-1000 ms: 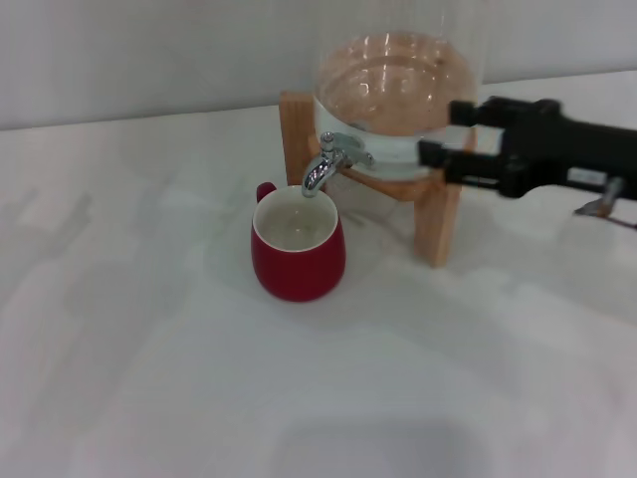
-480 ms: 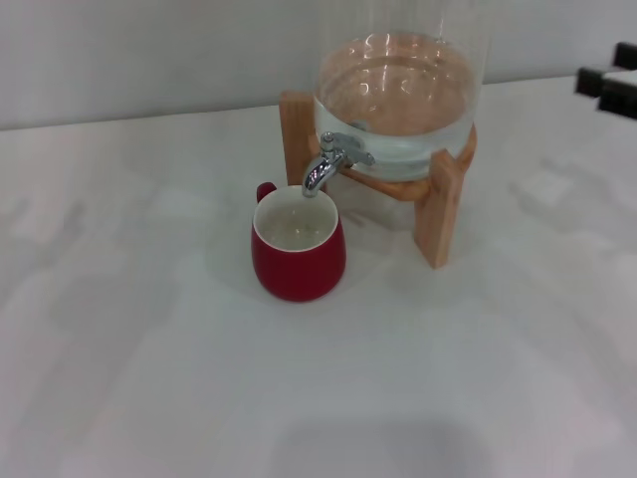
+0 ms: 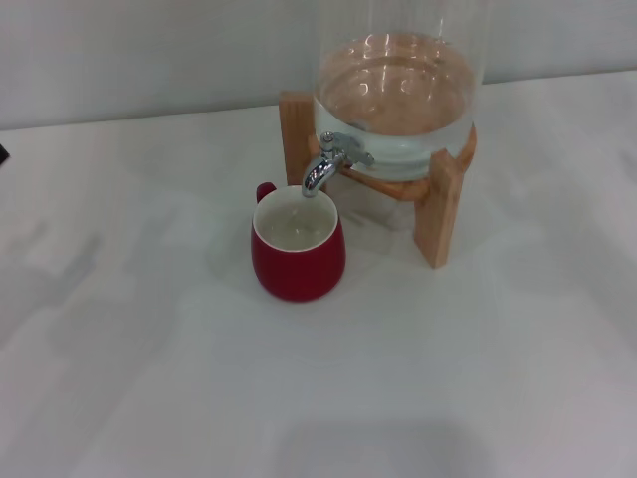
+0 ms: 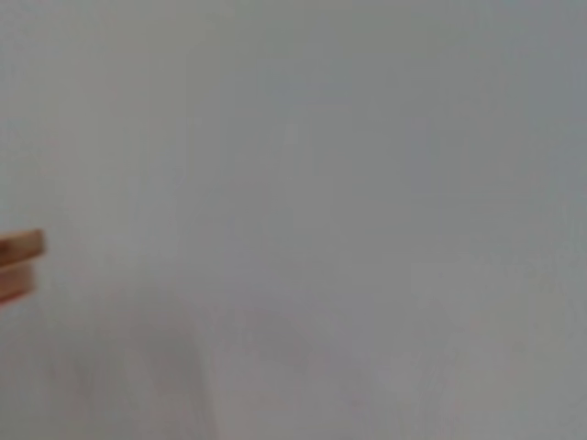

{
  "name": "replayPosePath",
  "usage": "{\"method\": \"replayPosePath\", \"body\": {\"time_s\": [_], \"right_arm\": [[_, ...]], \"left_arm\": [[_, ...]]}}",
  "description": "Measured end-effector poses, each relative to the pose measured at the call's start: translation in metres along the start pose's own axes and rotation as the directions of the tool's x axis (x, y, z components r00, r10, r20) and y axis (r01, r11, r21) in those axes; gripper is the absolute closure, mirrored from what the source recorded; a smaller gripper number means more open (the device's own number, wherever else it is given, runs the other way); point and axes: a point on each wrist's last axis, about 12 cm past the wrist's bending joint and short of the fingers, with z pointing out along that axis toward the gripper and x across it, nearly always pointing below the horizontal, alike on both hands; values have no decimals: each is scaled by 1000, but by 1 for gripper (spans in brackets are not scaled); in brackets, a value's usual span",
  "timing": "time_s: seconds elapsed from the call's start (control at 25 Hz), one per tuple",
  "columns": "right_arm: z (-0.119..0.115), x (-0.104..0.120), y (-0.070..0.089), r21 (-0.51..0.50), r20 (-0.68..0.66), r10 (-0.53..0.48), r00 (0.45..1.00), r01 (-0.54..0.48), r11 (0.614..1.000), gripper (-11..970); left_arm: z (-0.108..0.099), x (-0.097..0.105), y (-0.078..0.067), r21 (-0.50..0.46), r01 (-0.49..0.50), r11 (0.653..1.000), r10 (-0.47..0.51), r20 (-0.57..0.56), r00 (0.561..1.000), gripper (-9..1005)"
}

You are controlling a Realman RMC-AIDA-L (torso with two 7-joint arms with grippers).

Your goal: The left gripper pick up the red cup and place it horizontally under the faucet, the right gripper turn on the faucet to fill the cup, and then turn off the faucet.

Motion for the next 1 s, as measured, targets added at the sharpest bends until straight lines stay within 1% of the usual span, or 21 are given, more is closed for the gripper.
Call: {"method": "replayPosePath", "body": {"time_s": [0.16, 0.24, 0.32, 0.44, 0.6, 0.84, 1.0], "right_arm": [[-4, 0, -5, 27, 13, -6, 1000, 5, 1000, 227], [-6, 1, -6, 35, 18, -9, 1000, 9, 999, 227], [-6, 2, -6, 37, 19, -13, 1000, 12, 999, 228], [-6, 4, -5, 39, 19, -14, 1000, 13, 999, 228], [-6, 6, -4, 40, 20, -8, 1000, 7, 999, 228], [-7, 10, -5, 49, 18, 6, 1000, -7, 999, 228], [-8, 11, -7, 60, 18, 8, 1000, -9, 998, 228]], "left_arm": [[-2, 5, -8, 61, -21, 998, 23, -32, 999, 119], [-4, 9, -14, 107, -41, 993, 46, -50, 998, 118], [-5, 10, -16, 125, -48, 991, 56, -55, 997, 117], [-8, 10, -15, 113, -40, 993, 45, -42, 998, 119], [-16, 8, -10, 73, 2, 997, -3, 11, 1000, 122], [-29, 3, -4, 22, 97, 995, -99, 116, 988, 122], [-30, 3, -4, 20, 111, 994, -112, 119, 986, 122]]}}
